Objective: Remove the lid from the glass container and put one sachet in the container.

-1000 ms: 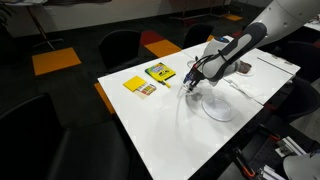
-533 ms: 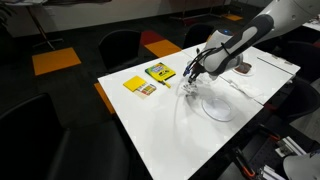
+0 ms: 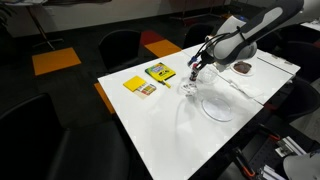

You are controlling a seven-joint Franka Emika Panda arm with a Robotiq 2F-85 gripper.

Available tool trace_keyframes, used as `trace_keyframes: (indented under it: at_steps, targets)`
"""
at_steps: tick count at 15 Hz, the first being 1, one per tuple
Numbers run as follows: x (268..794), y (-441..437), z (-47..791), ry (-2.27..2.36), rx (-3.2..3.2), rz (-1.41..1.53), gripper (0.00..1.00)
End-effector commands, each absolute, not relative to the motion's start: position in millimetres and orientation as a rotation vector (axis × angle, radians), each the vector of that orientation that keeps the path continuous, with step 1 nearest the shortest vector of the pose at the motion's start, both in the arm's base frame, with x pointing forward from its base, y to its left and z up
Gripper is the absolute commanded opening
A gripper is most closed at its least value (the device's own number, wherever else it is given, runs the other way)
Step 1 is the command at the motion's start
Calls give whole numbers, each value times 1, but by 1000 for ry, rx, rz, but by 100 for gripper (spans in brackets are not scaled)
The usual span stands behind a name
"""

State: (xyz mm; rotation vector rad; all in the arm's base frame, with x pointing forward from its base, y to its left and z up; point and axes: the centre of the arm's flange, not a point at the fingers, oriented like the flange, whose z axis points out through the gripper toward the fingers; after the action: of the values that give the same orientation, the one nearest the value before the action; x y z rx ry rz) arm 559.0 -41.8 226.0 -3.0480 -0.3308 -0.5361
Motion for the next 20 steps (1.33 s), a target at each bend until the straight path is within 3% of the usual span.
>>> trace_keyframes:
  at_steps: [1, 11, 20]
  targets:
    - [521, -62, 253, -239, -3073, -554, 3]
    - [477, -177, 256, 176, -3211, -601, 3]
    - [510, -218, 218, 178, -3236, -748, 3]
